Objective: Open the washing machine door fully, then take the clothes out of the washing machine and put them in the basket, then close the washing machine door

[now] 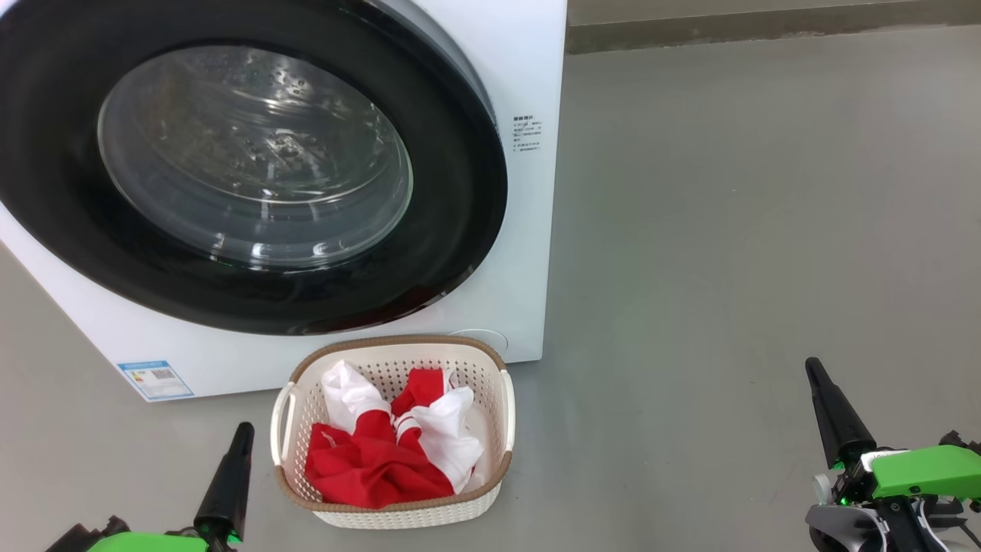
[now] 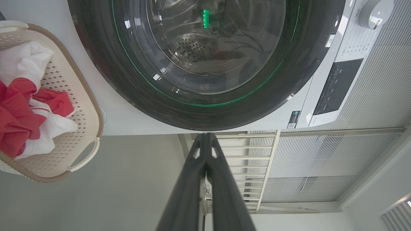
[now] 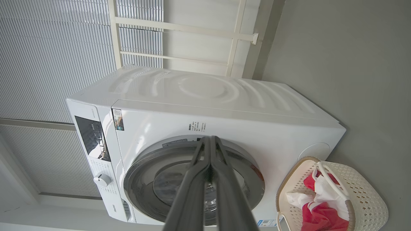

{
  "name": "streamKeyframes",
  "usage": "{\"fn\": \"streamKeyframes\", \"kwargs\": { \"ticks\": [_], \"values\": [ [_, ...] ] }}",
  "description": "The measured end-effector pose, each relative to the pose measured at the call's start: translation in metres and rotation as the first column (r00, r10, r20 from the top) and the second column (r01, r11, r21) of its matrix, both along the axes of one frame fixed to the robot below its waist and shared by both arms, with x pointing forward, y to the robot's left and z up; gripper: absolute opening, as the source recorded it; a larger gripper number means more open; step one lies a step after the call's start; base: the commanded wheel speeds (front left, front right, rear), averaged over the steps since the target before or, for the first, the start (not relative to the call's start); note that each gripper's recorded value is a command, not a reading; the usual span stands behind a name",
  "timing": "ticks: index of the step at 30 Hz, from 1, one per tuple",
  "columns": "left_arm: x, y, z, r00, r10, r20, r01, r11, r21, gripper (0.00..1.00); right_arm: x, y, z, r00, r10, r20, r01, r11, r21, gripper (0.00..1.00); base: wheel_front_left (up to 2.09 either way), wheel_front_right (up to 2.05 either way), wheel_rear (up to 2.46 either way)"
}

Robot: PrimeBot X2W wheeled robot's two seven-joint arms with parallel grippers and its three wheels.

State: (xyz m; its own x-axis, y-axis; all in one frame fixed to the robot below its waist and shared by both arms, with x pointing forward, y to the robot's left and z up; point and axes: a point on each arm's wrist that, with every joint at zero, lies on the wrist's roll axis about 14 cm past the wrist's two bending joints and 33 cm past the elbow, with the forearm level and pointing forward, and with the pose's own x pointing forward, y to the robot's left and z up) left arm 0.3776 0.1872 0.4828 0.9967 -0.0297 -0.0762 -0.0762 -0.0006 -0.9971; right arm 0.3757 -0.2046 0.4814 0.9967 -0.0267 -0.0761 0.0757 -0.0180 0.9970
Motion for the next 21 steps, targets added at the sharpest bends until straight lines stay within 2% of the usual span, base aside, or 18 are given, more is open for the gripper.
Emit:
{"fn": "streamKeyframes", "kwargs": {
  "ticks": [21],
  "values": [
    [0.0, 0.0001, 0.0001, 1.0, 0.001, 0.0, -0.001, 1.0, 0.0, 0.0, 0.0, 0.0, 0.0001, 1.0, 0.0, 0.0, 0.0, 1.0, 0.0, 0.0, 0.0, 0.0, 0.0]
  ]
}}
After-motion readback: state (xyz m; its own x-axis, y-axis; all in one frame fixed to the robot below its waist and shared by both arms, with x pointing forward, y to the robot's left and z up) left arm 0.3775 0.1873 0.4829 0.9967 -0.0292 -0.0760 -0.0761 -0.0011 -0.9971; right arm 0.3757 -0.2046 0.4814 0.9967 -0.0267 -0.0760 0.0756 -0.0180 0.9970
